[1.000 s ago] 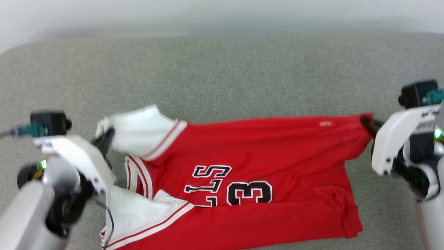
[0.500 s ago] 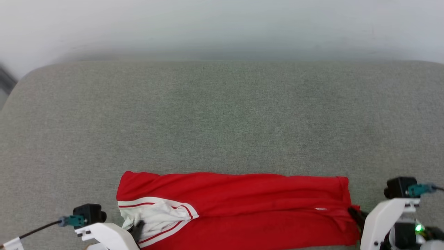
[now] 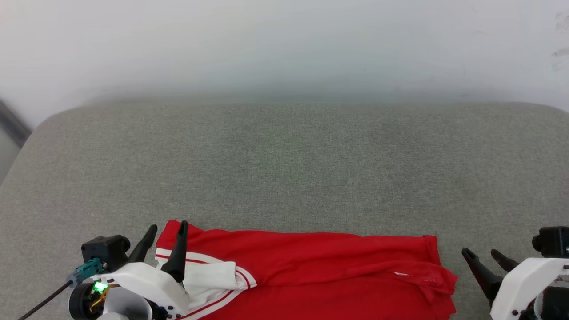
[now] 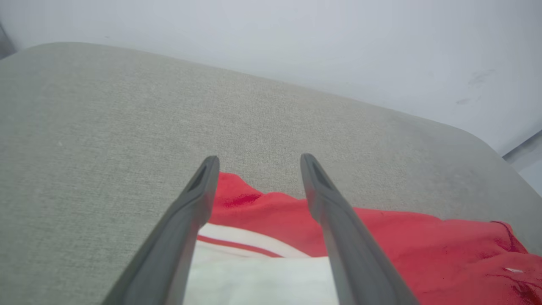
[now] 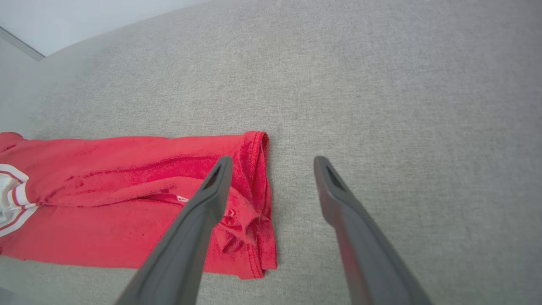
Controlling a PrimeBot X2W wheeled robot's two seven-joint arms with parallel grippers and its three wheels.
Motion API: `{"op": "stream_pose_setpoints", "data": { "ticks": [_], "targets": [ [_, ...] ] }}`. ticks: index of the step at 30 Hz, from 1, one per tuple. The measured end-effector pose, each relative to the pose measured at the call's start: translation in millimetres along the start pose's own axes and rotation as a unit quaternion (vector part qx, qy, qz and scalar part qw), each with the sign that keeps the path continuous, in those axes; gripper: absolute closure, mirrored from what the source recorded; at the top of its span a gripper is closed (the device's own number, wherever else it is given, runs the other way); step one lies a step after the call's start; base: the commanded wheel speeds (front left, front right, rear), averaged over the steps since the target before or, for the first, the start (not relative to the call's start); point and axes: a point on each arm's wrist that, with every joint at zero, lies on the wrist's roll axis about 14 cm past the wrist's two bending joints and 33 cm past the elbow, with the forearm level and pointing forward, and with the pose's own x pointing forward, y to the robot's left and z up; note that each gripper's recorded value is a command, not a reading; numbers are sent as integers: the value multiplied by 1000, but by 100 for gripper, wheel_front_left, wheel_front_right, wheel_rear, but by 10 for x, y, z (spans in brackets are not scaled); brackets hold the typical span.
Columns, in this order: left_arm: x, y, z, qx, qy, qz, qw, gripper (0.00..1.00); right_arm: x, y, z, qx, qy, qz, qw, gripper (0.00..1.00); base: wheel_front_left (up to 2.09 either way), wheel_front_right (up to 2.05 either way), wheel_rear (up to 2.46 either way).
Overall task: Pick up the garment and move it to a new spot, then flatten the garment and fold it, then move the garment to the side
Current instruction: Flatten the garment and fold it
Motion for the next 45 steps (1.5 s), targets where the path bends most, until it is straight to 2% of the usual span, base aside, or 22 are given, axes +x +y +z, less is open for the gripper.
{"op": "stream_pose_setpoints", "data": {
  "ticks": [1, 6, 11, 17, 21, 22, 23, 24, 29, 34, 40, 45],
  "targets": [
    [-10, -85, 309, 32, -75, -5, 997, 0, -66, -125, -19, -9, 27, -15, 999, 0, 0, 0, 0],
    [-45, -218, 730, 67, -176, -15, 982, 0, -34, -179, -156, -8, 97, -20, 995, 0, 0, 0, 0],
    [-35, -299, 830, 83, -202, -21, 976, 0, 137, -43, -309, -10, 151, -3, 988, 0, 0, 0, 0],
    [35, -213, 799, 96, -200, -6, 975, 0, 431, 233, -748, 7, 239, 32, 971, 0, 0, 0, 0],
    [38, -168, 775, 102, -197, 1, 975, 0, 507, 279, -917, 13, 273, 39, 961, 0, 0, 0, 0],
    [34, -155, 763, 103, -195, 2, 975, 0, 517, 284, -926, 12, 275, 40, 960, 53, 0, 0, 0],
    [30, -146, 758, 104, -194, 4, 975, 0, 522, 293, -930, 14, 275, 42, 960, 93, 0, 0, 0],
    [25, -146, 759, 105, -195, 4, 975, 0, 520, 301, -929, 17, 275, 44, 960, 100, 0, 0, 0],
    [-37, -148, 758, 115, -195, 4, 974, 0, 477, 357, -841, 6, 255, 53, 965, 100, 0, 0, 0],
    [-97, -192, 732, 118, -193, 2, 974, 0, 360, 191, -685, 3, 229, 34, 973, 100, 0, 0, 0],
    [-96, -323, 762, 123, -197, -15, 973, 0, 152, -317, -424, 27, 185, -37, 982, 100, 0, 0, 0],
    [-86, -415, 765, 120, -200, -25, 972, 0, -110, -820, -329, 79, 156, -116, 978, 100, 0, 0, 0]
  ]
}}
